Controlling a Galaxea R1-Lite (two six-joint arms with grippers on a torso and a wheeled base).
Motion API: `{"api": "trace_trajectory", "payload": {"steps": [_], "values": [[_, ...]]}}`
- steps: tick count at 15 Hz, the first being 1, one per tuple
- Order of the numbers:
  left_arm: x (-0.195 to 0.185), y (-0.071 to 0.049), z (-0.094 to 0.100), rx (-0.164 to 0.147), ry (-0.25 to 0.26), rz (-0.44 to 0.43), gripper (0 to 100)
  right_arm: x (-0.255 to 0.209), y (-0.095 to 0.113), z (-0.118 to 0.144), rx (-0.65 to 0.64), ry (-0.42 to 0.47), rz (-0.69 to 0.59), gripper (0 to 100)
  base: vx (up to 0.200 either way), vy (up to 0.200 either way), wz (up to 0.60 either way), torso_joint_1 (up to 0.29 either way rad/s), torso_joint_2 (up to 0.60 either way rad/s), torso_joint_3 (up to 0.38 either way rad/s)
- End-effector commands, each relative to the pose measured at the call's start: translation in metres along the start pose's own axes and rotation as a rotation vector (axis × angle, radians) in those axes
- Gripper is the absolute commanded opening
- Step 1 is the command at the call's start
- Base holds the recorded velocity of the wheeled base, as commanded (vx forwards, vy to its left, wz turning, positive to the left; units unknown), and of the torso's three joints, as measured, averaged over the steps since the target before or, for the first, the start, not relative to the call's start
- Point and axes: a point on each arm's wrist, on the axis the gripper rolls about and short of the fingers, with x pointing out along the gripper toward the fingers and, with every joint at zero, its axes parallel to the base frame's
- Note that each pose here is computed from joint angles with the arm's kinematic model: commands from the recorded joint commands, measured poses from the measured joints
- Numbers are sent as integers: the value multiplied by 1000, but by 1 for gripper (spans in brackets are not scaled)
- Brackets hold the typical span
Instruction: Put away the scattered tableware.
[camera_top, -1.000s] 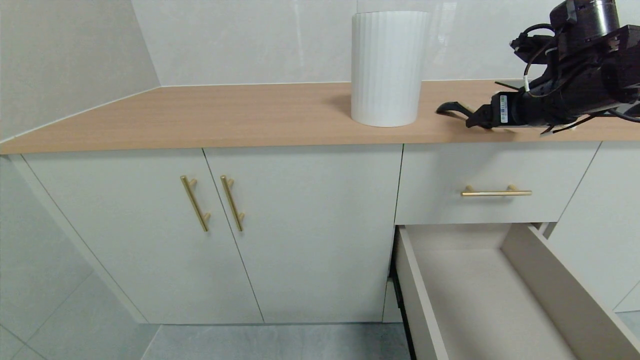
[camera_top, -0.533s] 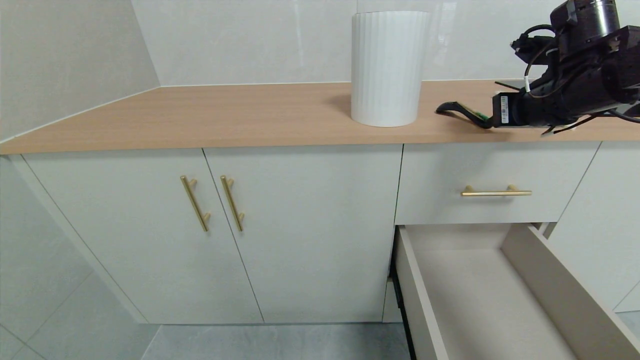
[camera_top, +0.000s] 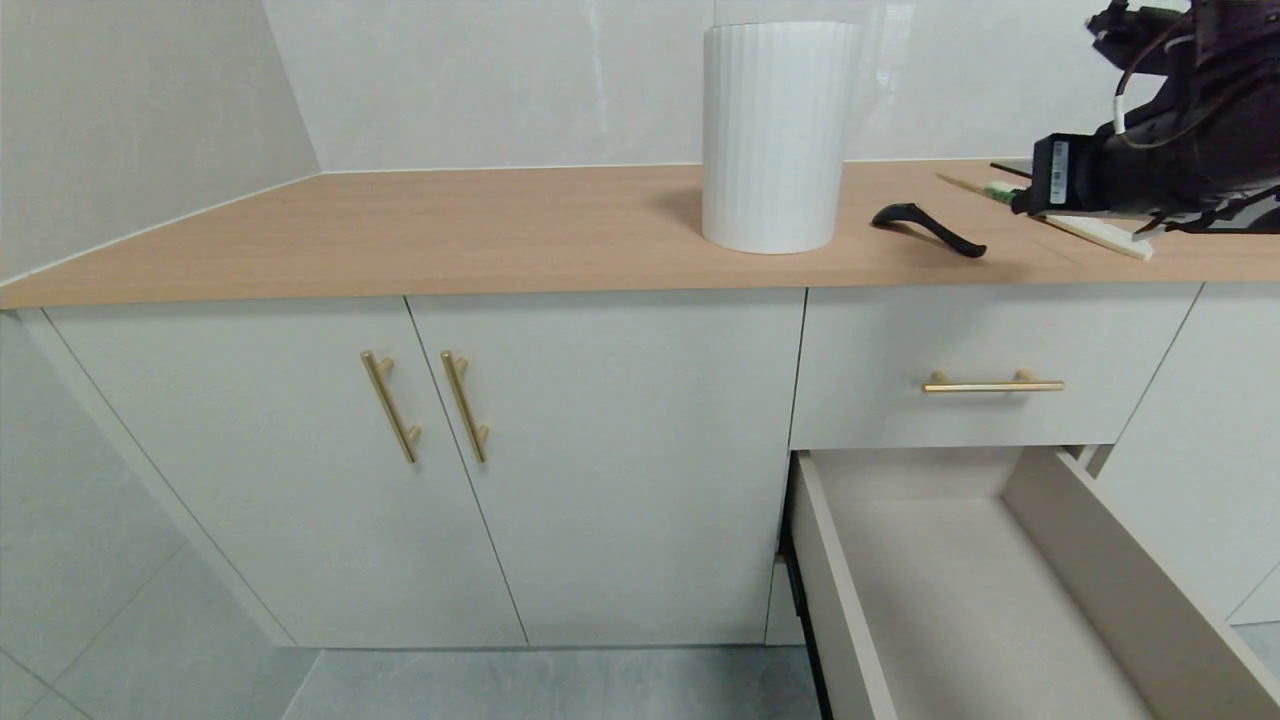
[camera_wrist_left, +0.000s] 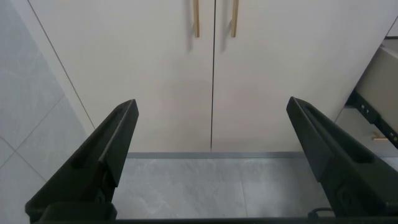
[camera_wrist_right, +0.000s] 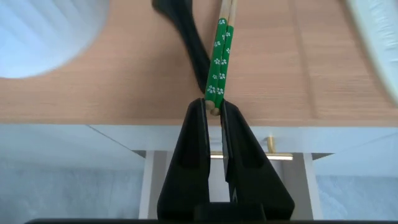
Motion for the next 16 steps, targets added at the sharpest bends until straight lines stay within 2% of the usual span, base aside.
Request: {"api": "trace_trajectory", "payload": {"steps": [1,3,6,8,9,10,12,14,16], "values": [[0,0,0,0,2,1,100,-65,-11,7,17,-82,21,0,0,0,0,0,0,0],[0,0,0,0,2,0,100,-114,-22,-15,11,-78,47,0,0,0,0,0,0,0],[0,0,0,0,2,0,100,-181,-40,-77,-14,-28,178,0,0,0,0,0,0,0],[0,0,0,0,2,1,100,-207,-51,-123,-31,4,186,0,0,0,0,0,0,0],[0,0,0,0,2,0,100,-215,-55,-148,-41,24,184,0,0,0,0,0,0,0],[0,0,0,0,2,0,100,-220,-58,-161,-50,37,182,0,0,0,0,0,0,0],[0,0,0,0,2,0,100,-227,-64,-199,-118,141,177,0,0,0,0,0,0,0],[0,0,0,0,2,0,100,-216,-63,-213,-128,243,200,0,0,0,0,0,0,0],[0,0,0,0,2,1,100,-203,-60,-215,-124,312,243,0,0,0,0,0,0,0]]}}
